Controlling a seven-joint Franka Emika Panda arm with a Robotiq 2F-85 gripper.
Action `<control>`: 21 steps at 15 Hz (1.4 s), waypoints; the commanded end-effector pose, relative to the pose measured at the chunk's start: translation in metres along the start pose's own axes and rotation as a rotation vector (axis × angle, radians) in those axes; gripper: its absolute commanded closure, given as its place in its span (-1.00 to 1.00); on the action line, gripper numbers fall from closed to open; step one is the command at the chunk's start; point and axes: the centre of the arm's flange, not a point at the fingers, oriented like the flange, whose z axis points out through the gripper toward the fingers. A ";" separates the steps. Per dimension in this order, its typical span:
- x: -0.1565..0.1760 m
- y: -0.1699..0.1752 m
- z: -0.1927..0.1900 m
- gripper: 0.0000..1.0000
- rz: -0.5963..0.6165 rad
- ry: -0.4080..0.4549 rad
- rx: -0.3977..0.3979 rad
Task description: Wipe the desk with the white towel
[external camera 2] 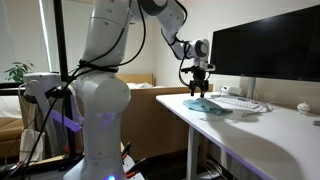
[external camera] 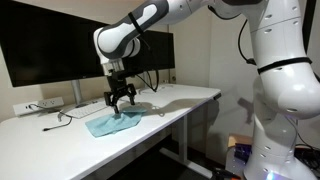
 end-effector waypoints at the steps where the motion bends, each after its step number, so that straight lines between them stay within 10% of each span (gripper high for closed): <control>1: -0.002 0.007 0.005 -1.00 -0.028 -0.007 0.044; 17: 0.005 0.001 0.001 -1.00 -0.007 0.035 0.024; 21: 0.017 0.058 0.018 -1.00 0.031 0.011 0.018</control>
